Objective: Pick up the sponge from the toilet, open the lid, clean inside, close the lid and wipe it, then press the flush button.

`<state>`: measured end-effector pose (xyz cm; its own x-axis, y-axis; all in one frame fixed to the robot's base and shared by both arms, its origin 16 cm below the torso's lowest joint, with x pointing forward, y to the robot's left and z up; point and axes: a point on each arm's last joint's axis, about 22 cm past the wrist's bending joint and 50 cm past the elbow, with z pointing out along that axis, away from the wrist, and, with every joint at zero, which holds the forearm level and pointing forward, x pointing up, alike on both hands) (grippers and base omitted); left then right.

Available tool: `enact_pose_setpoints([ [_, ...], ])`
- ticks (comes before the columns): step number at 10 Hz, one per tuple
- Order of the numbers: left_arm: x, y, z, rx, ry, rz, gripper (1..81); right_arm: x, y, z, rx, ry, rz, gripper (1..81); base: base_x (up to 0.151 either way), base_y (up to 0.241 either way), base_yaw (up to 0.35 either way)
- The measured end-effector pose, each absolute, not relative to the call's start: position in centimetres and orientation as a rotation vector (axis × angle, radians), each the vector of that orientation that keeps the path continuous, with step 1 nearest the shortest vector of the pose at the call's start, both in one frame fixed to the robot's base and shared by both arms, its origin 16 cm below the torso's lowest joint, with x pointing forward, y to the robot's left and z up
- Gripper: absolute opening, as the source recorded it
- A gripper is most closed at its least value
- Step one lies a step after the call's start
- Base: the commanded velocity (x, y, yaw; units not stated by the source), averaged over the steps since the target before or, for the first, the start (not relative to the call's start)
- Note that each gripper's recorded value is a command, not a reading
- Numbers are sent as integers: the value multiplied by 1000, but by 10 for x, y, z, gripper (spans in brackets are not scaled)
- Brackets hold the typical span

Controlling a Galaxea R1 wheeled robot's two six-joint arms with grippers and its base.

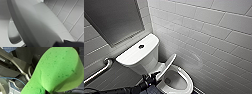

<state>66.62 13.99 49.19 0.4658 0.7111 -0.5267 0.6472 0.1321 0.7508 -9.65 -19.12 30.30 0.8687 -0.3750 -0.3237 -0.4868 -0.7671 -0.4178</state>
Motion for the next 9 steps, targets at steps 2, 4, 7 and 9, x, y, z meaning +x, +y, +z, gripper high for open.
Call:
enact_pose_setpoints([
  [2, 676, 150, 487, 1548, 1260, 72, 811, -97, -190, 303, -2539, 630, 304, 10, 0, 0, 0],
  [4, 678, 154, 484, 1550, 1275, 69, 811, -102, -190, 306, -2541, 632, 313, 10, 0, 0, 0],
  [7, 687, 172, 480, 1554, 1316, 54, 811, -104, -190, 307, -2541, 633, 315, 10, 0, 0, 0],
  [9, 694, 190, 480, 1550, 1344, 72, 811, -105, -191, 307, -2541, 633, 317, 10, 0, 0, 0],
])
